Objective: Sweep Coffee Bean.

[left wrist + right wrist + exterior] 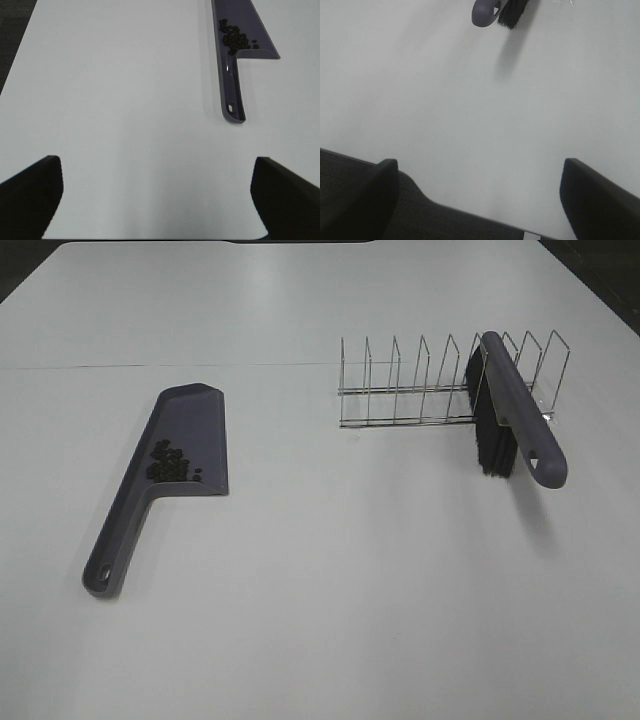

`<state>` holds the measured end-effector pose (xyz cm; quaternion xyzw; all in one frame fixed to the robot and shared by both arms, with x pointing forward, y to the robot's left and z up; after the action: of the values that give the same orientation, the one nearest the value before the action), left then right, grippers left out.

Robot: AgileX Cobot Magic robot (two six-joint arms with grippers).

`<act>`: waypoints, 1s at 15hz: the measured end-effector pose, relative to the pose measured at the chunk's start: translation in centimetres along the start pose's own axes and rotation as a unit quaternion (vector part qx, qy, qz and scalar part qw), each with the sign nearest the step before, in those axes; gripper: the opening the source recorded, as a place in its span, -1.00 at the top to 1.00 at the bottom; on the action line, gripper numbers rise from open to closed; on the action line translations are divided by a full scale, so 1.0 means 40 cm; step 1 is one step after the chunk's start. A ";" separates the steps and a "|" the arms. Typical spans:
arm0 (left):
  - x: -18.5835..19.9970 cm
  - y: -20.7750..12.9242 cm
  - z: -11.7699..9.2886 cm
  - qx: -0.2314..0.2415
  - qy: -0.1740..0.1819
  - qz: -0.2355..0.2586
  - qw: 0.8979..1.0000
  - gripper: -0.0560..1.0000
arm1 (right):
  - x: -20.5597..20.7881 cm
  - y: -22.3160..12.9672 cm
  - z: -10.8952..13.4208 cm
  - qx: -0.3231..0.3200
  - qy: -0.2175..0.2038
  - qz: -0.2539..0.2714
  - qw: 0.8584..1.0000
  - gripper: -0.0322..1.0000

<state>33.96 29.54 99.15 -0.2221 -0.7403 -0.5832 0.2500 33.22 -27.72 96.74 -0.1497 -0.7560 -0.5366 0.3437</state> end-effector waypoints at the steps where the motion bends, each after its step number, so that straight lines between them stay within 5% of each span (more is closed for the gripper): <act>1: 0.003 0.000 0.000 0.000 -0.001 -0.004 1.000 -0.88 | 0.000 0.000 0.000 0.000 0.000 0.000 1.000 -0.55; 7: 0.070 0.005 -0.002 -0.002 -0.024 -0.102 0.995 -0.88 | 0.000 0.000 0.001 0.000 0.001 0.000 1.000 -0.55; 15: 0.072 0.005 -0.001 -0.003 -0.024 -0.104 0.994 -0.87 | 0.055 0.007 0.002 0.004 -0.026 -0.090 0.996 -0.55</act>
<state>31.86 29.65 101.12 -0.1587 -0.7633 -0.6028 0.1700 31.76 -27.84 98.41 -0.0937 -0.7771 -0.5586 0.2746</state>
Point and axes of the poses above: a point on each arm's last joint axis where the gripper is mounted, x pointing back along that axis away from the gripper, z along the wrist's bending axis when the last joint is at zero, y = z × x, the point moved 10 cm from there along -x, pointing out along that axis toward the gripper, and after that the axes turned 12 degrees about x, right-handed, at the moved point
